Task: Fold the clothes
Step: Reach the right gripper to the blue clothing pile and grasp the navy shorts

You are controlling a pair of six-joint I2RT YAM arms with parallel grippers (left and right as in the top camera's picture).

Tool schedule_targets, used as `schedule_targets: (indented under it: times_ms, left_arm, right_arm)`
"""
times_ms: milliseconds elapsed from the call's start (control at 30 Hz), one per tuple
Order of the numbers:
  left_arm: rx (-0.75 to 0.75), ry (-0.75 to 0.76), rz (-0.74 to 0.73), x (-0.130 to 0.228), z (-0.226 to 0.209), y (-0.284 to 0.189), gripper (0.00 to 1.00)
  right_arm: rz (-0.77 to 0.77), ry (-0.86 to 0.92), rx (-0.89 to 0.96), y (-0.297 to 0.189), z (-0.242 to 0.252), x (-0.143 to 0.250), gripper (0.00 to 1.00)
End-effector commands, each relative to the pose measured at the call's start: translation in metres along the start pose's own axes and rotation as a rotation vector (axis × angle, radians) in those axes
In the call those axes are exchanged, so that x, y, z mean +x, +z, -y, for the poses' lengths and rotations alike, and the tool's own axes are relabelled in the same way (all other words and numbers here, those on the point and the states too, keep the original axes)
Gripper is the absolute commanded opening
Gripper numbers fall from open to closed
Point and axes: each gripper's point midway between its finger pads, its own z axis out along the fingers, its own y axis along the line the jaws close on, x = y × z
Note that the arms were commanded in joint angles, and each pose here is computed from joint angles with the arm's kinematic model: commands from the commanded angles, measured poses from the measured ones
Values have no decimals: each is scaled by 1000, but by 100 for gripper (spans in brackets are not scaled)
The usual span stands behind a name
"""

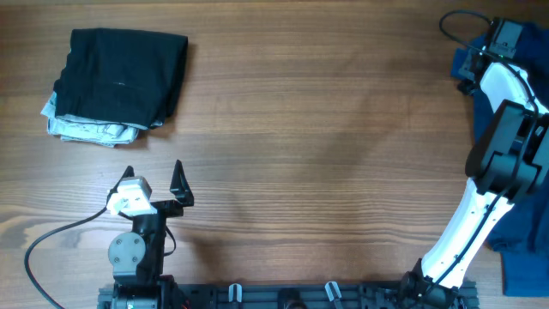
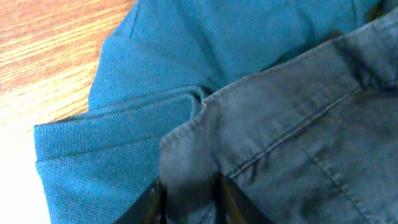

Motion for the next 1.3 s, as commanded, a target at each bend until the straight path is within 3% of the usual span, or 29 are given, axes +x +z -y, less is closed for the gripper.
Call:
schedule_targets:
  times_ms: [0,233,467,767,800,833,867,967,1133,1267]
  left_arm:
    - [4,19,4,1,0,0,100]
    - [4,19,4,1,0,0,100]
    - [4,19,4,1,0,0,100]
    - [4,19,4,1,0,0,100]
    - [4,19,4,1,0,0,100]
    - [4,19,4,1,0,0,100]
    - [4,19,4,1,0,0,100]
    - [4,19,4,1,0,0,100]
    - [4,19,4,1,0,0,100]
    - [4,19,4,1,0,0,100]
  right_arm:
    - [6,10,9,3,-1,-2,4]
    - [84,32,3,-27,5,-35,5]
    - [183,60,-5,-73,16,-74,15]
    - [168,57,-7,-75,16,-71,16]
    - [168,58,-7,-75,16,-71,20]
    - [165,57,-8,-75,16,-71,33]
    - [162,58,-8,-75,16,-70,37]
    - [146,80,-9,-70,15,-64,43]
    - [87,109,-82,-43,-5,-42,44]
    - [62,101,-78,-21,-10,-28,54]
